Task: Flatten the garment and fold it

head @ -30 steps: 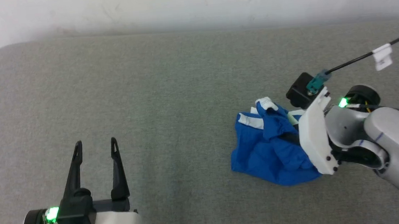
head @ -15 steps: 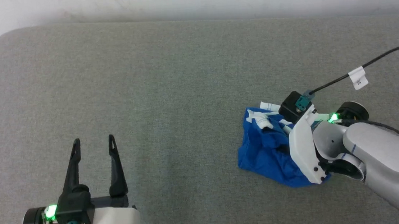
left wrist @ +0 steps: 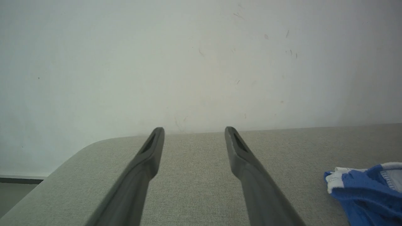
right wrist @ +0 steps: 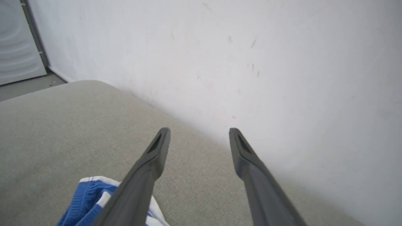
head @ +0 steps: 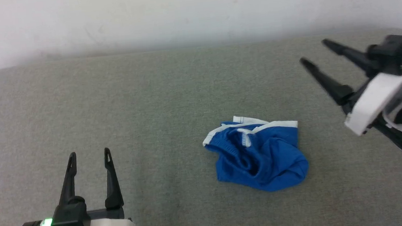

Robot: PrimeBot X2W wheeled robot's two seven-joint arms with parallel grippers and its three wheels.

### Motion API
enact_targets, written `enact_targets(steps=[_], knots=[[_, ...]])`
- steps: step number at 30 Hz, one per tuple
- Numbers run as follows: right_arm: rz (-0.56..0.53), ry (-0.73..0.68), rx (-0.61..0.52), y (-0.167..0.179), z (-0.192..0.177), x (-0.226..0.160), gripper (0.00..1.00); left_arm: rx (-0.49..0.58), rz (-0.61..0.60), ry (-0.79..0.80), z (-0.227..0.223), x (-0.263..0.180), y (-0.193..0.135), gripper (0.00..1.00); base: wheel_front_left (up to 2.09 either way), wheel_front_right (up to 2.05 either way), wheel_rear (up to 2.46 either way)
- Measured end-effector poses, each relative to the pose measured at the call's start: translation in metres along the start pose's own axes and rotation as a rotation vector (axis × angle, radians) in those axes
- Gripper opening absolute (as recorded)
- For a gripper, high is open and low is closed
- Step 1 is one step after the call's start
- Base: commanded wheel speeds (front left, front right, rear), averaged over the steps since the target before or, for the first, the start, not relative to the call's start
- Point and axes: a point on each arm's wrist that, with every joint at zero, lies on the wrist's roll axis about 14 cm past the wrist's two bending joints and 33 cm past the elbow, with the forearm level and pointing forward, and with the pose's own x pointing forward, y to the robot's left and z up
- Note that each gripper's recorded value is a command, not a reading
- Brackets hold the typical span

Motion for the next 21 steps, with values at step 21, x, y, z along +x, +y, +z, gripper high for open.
enact_targets(steps=[21], knots=[[-0.506,-0.283,0.080,-0.016,-0.012,-0.117,1.00,-0.017,-0.049,-0.033,0.010,0.002,-0.015,1.00,0.00,0.00,0.00]])
